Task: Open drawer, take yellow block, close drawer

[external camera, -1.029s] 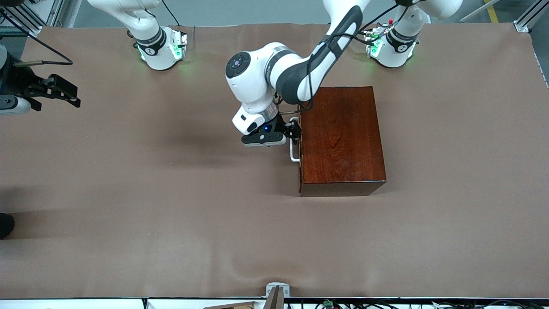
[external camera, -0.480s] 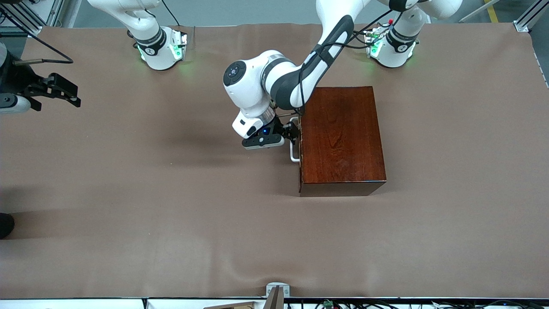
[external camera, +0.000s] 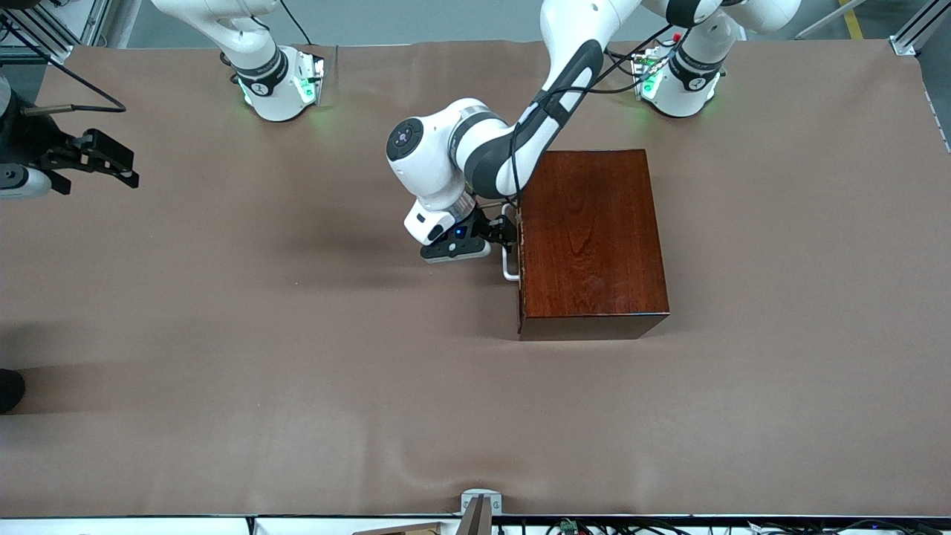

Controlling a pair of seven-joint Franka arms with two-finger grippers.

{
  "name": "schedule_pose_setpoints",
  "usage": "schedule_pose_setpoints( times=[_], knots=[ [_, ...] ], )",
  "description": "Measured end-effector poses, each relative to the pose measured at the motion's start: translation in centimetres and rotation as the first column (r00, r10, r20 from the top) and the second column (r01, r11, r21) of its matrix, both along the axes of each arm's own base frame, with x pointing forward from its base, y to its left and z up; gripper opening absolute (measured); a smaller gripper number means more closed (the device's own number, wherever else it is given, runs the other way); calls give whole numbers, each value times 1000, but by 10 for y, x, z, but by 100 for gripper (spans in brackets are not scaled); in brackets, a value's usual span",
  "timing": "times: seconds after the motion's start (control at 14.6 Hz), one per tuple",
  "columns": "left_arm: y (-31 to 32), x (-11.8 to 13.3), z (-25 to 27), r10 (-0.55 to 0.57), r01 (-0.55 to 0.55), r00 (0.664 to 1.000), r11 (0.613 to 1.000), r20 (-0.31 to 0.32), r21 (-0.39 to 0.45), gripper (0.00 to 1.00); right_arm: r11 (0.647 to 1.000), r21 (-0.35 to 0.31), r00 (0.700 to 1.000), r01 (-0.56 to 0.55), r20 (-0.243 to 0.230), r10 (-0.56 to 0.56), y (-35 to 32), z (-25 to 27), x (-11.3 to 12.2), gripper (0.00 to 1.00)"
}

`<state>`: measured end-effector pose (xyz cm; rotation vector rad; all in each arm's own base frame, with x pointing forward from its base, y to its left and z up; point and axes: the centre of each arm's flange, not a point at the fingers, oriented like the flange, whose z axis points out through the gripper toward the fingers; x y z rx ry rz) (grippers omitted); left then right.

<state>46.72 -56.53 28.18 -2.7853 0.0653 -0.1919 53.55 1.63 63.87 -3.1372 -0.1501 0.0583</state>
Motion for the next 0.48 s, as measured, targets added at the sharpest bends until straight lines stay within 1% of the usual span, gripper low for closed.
schedule_pose_setpoints(
  times=[0.21,0.48],
  knots=[
    [-2,0,0,8,-8,1000,1000,10,-11,100,1000,0,1000,0,-2,0,0,-2,2,100],
    [-12,0,4,62,-57,996,995,63,-80,100,1000,0,1000,0,-1,0,0,-2,2,100]
  ],
)
